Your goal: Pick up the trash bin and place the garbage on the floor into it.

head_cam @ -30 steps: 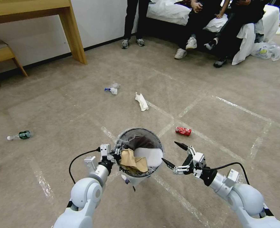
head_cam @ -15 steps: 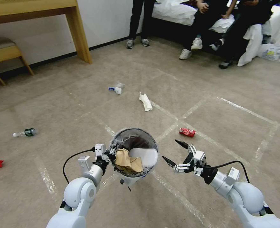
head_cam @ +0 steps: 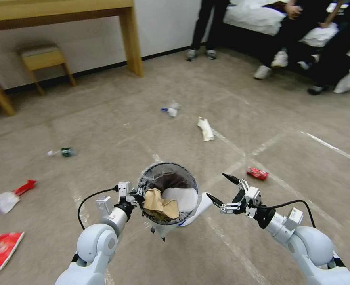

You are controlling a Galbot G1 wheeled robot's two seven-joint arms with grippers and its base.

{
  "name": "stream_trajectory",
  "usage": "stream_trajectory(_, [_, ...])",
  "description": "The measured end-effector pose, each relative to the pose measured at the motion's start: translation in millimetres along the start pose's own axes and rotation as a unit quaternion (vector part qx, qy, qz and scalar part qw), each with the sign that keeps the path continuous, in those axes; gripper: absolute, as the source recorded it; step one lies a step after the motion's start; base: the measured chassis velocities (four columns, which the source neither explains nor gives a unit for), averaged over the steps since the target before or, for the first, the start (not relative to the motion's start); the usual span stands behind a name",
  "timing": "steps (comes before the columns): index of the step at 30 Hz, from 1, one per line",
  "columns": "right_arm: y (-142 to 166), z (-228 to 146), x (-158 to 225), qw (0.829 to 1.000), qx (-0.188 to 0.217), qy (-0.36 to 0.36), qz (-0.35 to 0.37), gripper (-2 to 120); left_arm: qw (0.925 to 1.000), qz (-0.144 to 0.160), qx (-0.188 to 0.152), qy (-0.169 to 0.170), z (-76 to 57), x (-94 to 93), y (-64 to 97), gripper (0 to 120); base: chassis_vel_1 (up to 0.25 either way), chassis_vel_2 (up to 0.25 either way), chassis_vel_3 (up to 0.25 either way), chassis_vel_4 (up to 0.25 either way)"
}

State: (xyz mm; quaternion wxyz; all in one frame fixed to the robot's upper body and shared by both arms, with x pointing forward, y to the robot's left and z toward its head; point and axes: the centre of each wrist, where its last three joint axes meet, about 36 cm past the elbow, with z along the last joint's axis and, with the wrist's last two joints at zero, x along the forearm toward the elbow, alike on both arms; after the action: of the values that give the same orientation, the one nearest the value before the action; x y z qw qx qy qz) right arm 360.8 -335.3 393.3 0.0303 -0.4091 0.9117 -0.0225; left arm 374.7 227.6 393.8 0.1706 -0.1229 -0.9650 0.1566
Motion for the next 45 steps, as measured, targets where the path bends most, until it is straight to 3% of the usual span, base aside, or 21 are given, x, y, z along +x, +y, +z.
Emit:
stream_trajectory(21, [-2, 5, 5, 1.0, 0.001, 0.005, 0.009, 100, 1.0, -0.007, 0.0, -0.004, 0.6, -5.1, -2.3, 1, 0.019, 0.025, 0.022, 0.024])
stream_trajectory(30, [-12, 16, 18, 0.998, 0.005, 0.023, 0.055, 100, 1.0, -0.007, 0.002, -0.004, 3.2, -5.3, -4.2, 1, 0.0, 0.0, 0.0, 0.0])
stream_trajectory(45, [-12, 31, 35, 0.997, 0.001, 0.041, 0.072, 100, 0.9997, -0.019, -0.001, -0.015, -5.5, -5.2, 2.4, 1, 0.0, 0.0, 0.0, 0.0])
